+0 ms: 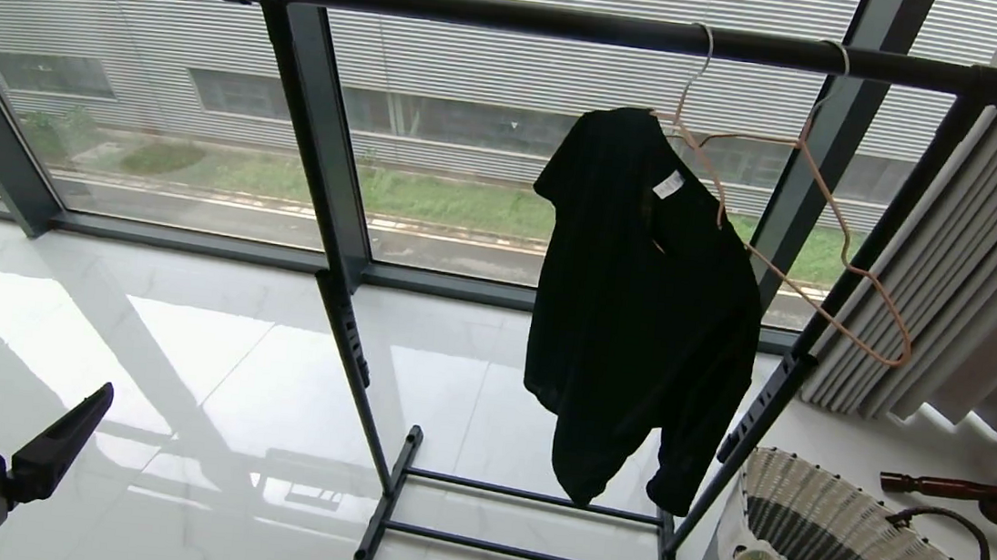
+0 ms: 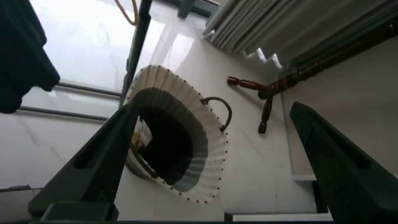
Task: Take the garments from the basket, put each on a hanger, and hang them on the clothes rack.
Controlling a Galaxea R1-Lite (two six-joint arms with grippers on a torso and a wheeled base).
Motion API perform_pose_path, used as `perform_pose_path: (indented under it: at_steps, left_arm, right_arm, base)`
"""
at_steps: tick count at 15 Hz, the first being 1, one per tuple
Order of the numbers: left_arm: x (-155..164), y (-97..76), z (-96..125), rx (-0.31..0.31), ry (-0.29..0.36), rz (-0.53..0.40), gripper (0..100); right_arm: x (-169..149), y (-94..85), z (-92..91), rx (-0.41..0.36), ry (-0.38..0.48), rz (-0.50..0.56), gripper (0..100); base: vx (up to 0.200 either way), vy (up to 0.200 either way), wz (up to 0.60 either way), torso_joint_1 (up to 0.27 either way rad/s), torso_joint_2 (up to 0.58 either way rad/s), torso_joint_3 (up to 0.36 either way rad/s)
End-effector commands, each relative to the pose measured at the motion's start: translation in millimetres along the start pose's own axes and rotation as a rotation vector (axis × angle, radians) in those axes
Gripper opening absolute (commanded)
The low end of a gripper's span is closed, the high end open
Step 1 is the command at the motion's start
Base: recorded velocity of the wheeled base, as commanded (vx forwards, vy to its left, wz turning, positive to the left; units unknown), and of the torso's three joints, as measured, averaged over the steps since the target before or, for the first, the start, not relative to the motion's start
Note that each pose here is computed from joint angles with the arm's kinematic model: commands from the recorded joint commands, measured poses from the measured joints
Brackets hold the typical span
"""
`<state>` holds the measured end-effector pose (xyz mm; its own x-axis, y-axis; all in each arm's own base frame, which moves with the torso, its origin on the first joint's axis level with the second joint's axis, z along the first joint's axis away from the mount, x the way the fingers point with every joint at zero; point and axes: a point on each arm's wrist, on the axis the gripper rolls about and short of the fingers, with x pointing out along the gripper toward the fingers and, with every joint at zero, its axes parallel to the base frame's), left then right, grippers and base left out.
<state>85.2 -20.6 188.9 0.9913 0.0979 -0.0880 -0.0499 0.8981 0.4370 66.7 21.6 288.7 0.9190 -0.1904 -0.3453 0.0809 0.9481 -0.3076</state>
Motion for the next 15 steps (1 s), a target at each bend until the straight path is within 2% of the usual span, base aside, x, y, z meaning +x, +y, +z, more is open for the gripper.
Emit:
perform_pose_path:
  at_steps: [1,4,6,11,15]
  left_arm:
    - [0,2.1,0,-0.005,0.004,0.02,100]
    - [2,12.9,-4,-0.025,0.056,0.141,100]
    - [-1,17.5,-6,-0.044,0.064,0.19,100]
    - [0,23.5,-9,-0.05,0.103,0.265,100]
    - [0,23.9,-11,-0.05,0.11,0.274,100]
  right_arm:
    - [-14,-11.0,-31.7,0.021,-0.007,-0.02,100]
    - [-15,-11.1,-47.5,0.014,0.006,-0.021,100]
    - [-15,-10.4,-55.9,0.003,0.015,-0.022,100]
    - [-10,-6.5,-63.8,-0.023,0.046,-0.019,100]
    - [-7,-3.6,-68.5,-0.06,0.067,-0.016,100]
  base:
    - [-0.2,0.0,0.0,0.007,0.0,0.002]
    - [-0.2,0.0,0.0,0.001,0.0,0.006]
    - [0.0,0.0,0.0,-0.107,0.24,0.137]
    - [0.0,0.0,0.0,-0.188,0.46,0.263]
    - [0.0,0.0,0.0,-0.19,0.48,0.284]
